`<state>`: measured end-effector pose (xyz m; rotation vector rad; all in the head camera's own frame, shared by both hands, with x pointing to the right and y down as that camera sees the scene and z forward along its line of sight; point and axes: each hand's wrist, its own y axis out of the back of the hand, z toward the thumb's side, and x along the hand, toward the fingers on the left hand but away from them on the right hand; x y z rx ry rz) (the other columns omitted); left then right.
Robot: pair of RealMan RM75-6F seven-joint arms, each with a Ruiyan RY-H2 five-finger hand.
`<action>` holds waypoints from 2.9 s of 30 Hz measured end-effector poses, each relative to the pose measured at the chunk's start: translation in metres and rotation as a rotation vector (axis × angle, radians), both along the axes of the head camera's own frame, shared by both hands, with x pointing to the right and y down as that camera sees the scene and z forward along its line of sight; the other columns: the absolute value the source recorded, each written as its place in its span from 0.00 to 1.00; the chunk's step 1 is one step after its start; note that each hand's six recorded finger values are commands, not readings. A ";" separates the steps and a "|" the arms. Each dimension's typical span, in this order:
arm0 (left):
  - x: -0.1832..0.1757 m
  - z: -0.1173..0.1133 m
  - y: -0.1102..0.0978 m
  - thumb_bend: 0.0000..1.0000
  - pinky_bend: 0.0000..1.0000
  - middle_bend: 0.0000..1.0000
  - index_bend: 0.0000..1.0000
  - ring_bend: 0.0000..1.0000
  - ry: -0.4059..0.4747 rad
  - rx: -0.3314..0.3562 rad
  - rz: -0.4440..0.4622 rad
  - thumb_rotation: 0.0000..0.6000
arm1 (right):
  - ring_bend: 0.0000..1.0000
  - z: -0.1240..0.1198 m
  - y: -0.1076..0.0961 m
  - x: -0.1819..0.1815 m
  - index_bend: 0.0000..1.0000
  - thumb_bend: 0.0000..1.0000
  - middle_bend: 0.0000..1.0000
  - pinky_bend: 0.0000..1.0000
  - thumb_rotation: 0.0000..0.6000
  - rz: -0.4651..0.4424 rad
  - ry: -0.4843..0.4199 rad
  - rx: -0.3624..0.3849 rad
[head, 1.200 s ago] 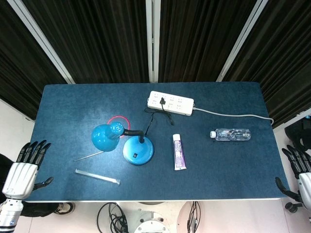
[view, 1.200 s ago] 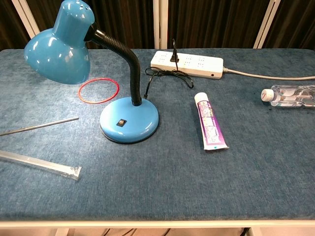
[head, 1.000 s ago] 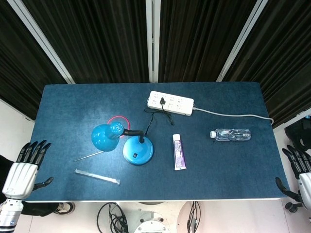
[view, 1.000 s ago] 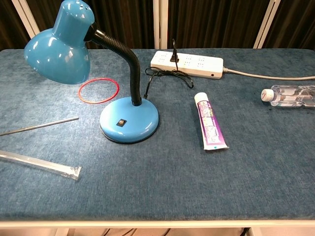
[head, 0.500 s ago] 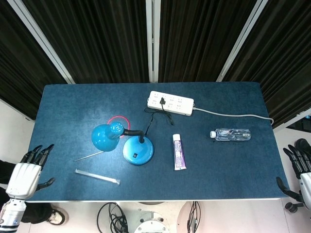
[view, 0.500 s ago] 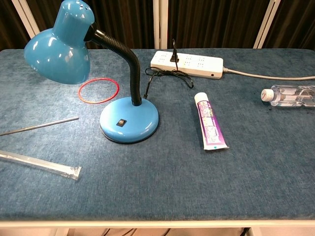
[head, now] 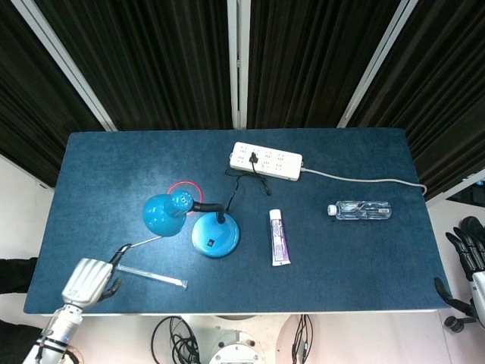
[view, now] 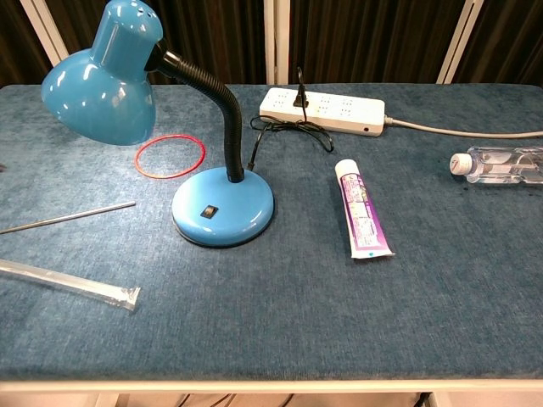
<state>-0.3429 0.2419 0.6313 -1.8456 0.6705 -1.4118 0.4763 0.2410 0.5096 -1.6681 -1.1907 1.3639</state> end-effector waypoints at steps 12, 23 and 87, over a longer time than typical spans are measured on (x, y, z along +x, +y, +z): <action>0.082 0.042 -0.008 0.42 0.85 0.82 0.07 0.84 0.092 -0.092 0.144 1.00 | 0.00 -0.009 -0.002 -0.001 0.00 0.33 0.00 0.00 1.00 -0.001 0.010 0.017; 0.131 0.057 -0.022 0.42 0.85 0.82 0.07 0.84 0.124 -0.103 0.231 1.00 | 0.00 -0.010 0.002 0.005 0.00 0.33 0.00 0.00 1.00 0.021 0.023 0.016; 0.102 0.059 -0.036 0.43 0.86 0.82 0.09 0.84 0.019 -0.059 0.190 1.00 | 0.00 0.000 -0.002 0.007 0.00 0.33 0.00 0.00 1.00 0.029 0.027 -0.012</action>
